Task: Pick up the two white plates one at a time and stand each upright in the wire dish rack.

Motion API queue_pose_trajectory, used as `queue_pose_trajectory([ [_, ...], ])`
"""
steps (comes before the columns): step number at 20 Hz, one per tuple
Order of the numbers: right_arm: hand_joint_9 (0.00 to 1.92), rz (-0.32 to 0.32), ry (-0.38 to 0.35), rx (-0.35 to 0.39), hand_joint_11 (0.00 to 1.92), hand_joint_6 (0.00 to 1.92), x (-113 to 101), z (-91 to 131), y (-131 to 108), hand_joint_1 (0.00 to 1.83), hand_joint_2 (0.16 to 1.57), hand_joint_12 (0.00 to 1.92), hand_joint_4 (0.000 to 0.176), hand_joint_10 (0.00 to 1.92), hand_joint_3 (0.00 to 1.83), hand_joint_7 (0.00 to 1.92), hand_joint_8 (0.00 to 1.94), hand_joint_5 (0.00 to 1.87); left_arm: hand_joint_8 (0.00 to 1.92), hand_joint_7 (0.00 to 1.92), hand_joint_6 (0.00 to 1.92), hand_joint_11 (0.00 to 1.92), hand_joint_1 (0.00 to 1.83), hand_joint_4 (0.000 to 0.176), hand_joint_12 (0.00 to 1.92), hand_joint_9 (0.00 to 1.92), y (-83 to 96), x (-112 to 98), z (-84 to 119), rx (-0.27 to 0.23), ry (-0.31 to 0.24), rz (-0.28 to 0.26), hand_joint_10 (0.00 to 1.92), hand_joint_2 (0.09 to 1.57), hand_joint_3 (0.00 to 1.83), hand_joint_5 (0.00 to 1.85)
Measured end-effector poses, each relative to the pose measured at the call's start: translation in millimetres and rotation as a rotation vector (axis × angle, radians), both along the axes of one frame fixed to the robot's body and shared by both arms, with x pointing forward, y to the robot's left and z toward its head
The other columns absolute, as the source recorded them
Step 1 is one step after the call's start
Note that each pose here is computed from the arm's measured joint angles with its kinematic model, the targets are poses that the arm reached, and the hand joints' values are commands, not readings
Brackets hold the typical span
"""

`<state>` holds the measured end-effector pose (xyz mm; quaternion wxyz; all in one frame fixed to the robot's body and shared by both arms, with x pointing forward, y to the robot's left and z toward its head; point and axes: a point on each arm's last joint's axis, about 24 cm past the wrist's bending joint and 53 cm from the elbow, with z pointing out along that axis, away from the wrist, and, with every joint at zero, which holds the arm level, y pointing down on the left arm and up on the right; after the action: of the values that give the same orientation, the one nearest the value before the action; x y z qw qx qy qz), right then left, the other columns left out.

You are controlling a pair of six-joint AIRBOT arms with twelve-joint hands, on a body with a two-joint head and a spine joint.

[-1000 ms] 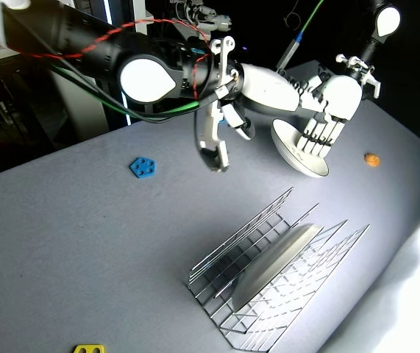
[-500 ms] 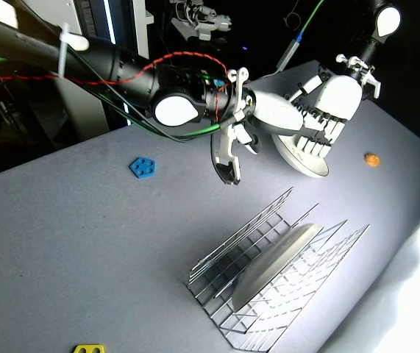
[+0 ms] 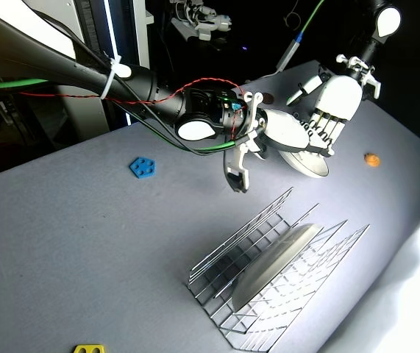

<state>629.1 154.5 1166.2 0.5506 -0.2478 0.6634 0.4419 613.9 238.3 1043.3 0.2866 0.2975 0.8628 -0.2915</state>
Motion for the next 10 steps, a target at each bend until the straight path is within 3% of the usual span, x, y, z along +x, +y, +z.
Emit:
queue_pose_trajectory([
  [3,0.18,0.0,0.015,-0.014,0.0,0.01,-0.5,-9.2,0.9,0.96,1.09,0.71,0.0,0.02,0.0,0.19,0.01,0.19,0.0,0.0,0.0,0.0,0.0,0.0,0.0,0.0,0.4,0.2,0.1,0.0,0.0,0.001,0.0,1.13,0.0,0.0],
  [4,0.18,0.002,0.015,-0.012,0.0,0.01,-1.1,-9.8,1.9,0.96,1.09,0.71,0.0,0.02,0.0,0.19,0.01,0.19,0.0,0.0,0.0,0.0,0.0,0.0,0.0,0.0,-0.8,0.9,0.3,-0.001,-0.002,-0.002,0.0,1.13,0.0,0.0],
  [7,0.49,0.001,0.029,-0.01,0.08,0.03,-2.9,-15.4,3.0,1.06,1.12,1.14,0.0,0.06,0.0,0.49,0.02,0.47,0.0,0.0,0.0,0.0,0.0,0.0,0.0,0.0,-1.0,1.1,0.4,-0.001,-0.002,-0.003,0.0,1.13,0.0,0.0],
  [10,0.86,0.002,0.031,-0.002,0.47,0.03,-3.5,-14.2,4.5,1.14,1.12,0.96,0.0,0.05,0.0,0.87,0.02,0.83,0.0,0.0,0.0,0.0,0.0,0.0,0.0,0.0,-0.9,1.0,0.3,-0.001,-0.001,-0.002,0.0,1.13,0.0,0.0],
])
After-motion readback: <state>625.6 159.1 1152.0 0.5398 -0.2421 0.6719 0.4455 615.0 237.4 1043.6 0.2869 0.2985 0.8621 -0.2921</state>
